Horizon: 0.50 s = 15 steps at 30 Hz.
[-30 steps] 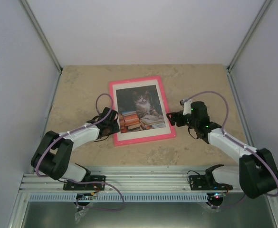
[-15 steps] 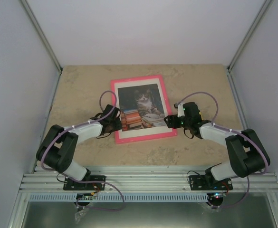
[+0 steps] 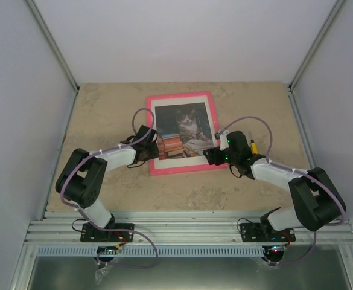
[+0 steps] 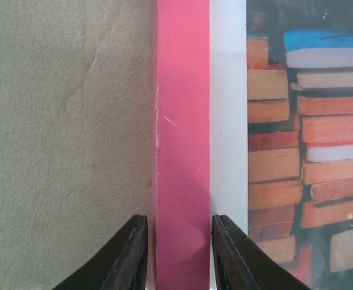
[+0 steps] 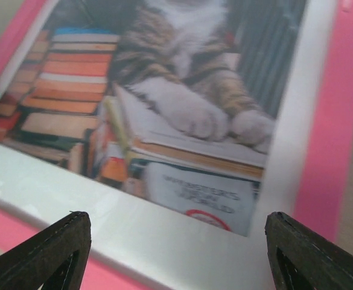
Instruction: Take the photo out of the frame
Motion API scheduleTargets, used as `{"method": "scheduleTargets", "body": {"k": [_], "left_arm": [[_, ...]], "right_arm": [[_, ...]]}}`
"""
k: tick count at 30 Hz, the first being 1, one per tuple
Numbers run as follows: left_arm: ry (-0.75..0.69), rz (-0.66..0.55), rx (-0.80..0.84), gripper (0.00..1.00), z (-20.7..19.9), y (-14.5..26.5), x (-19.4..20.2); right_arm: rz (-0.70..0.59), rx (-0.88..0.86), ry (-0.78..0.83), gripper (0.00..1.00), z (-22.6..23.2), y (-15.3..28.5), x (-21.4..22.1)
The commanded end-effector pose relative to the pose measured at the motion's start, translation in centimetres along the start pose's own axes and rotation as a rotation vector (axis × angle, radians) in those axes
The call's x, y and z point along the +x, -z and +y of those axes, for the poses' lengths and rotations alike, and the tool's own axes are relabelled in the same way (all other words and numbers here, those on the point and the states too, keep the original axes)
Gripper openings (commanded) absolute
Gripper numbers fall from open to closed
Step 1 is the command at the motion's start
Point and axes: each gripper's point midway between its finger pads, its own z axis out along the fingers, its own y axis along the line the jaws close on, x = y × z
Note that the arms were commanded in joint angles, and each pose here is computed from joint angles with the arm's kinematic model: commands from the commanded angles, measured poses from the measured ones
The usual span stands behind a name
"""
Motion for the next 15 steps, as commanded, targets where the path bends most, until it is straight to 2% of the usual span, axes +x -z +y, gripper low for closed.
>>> {"method": "scheduleTargets", "body": {"k": [1,9,15], "left_arm": [[-0.011,0.000,-0.020,0.34,0.8,0.8,0.5],[-0.036,0.040,-0.036,0.34,0.9,0.7,2.5],[-0.058,0.030,-0.052,0.25,0.4,1.0,2.4]], "right_arm": [[-0.061,-0.027,0.132,0.81,3.0,0.8,-2.1],[-0.024,-0.060,0.330,0.84,7.6,1.2,-0.7],[0.040,-0.013,0.500,0.84,9.9,0.7,1.7]]}}
